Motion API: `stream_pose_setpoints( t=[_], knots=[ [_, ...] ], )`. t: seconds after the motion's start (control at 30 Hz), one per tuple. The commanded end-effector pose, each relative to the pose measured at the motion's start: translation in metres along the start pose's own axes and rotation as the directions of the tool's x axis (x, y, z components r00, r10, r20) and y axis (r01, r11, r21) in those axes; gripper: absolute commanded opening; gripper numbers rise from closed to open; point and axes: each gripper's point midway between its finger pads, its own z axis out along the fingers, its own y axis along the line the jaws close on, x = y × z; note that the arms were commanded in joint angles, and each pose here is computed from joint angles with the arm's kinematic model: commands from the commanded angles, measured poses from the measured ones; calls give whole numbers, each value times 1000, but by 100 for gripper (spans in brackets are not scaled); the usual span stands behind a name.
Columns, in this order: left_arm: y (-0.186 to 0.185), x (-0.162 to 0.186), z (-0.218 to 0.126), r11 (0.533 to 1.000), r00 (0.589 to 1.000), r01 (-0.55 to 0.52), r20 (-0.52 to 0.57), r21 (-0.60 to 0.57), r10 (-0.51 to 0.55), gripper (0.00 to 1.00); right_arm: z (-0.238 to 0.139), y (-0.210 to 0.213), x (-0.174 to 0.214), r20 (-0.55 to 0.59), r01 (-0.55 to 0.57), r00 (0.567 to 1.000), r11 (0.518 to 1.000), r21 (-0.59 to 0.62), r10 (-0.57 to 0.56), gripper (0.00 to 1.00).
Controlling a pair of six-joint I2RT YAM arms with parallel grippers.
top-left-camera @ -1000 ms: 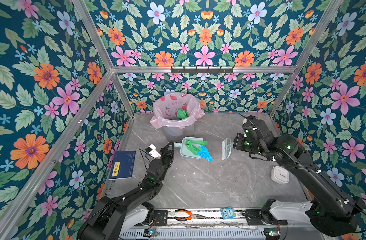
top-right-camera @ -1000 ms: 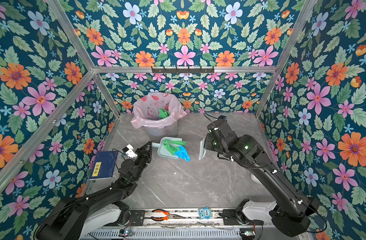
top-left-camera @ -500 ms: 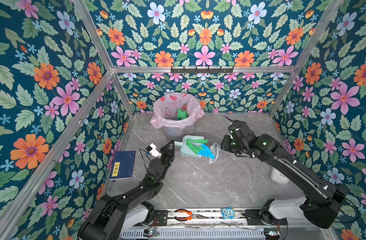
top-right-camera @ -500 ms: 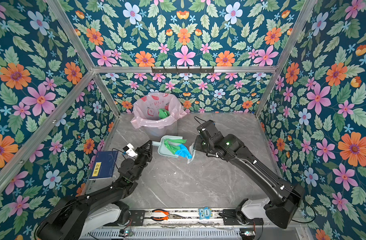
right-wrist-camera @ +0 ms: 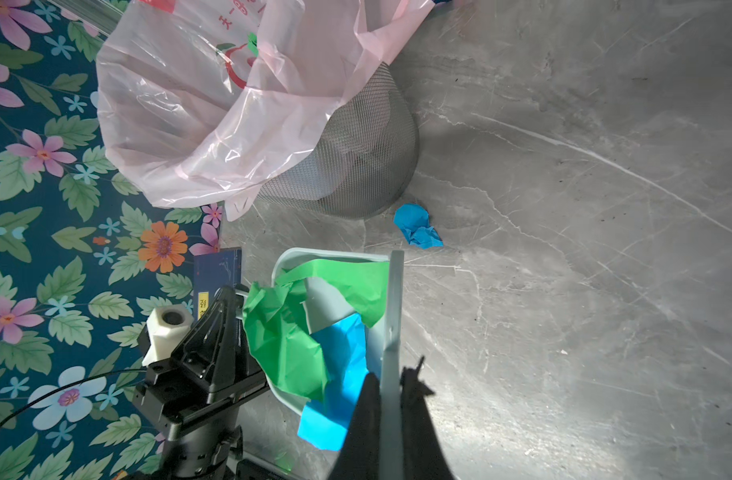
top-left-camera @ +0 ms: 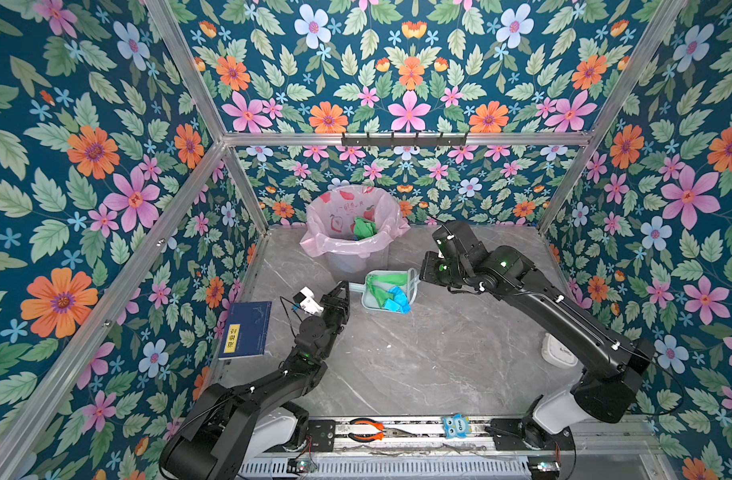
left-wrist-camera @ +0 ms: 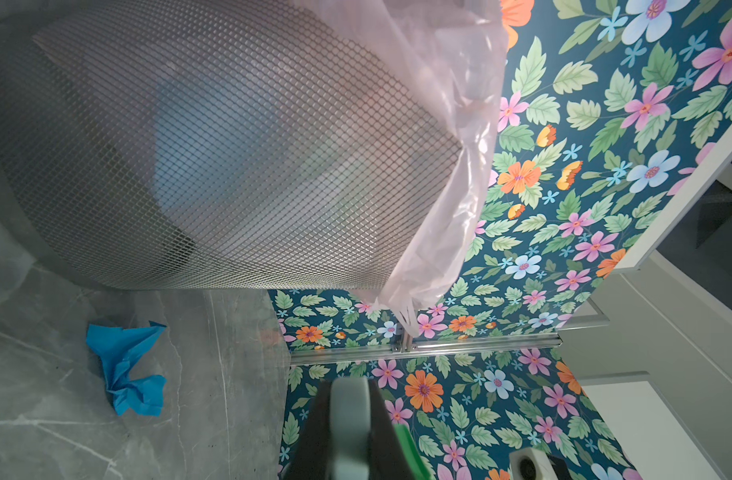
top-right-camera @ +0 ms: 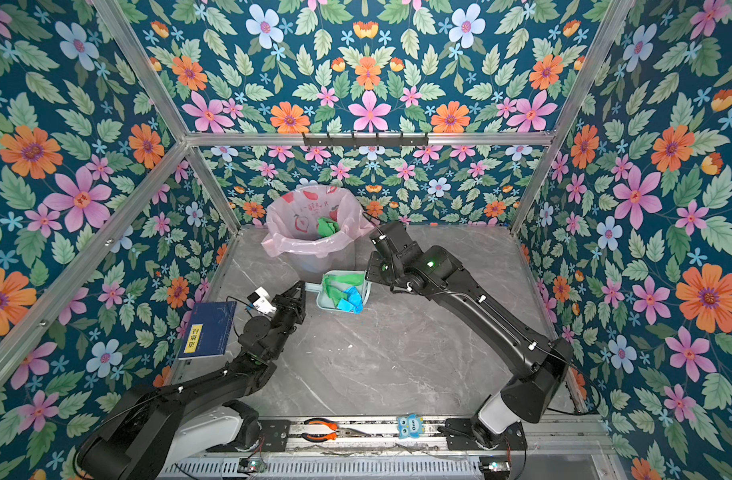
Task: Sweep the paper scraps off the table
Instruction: 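Carry the dustpan with the left gripper up over the pink-bagged bin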
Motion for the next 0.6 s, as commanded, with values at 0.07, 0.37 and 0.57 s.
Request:
stream_pose_setpoints(
  t=[0.07,0.37,0.57],
  knots=[
    [-21,-2,-4,998,1000,5,2,58,-5,0,-9,-5,-4,21,34,999,999,31,-35,0],
    [-36,-8,-12,999,1000,-4,24,47,3,0,-52,-34,-14,113,27,993,996,91,-37,0],
    [-42,-11,-11,1000,1000,14,26,21,-15,0,-77,-67,-16,168,-10,986,989,147,-15,0]
  ],
)
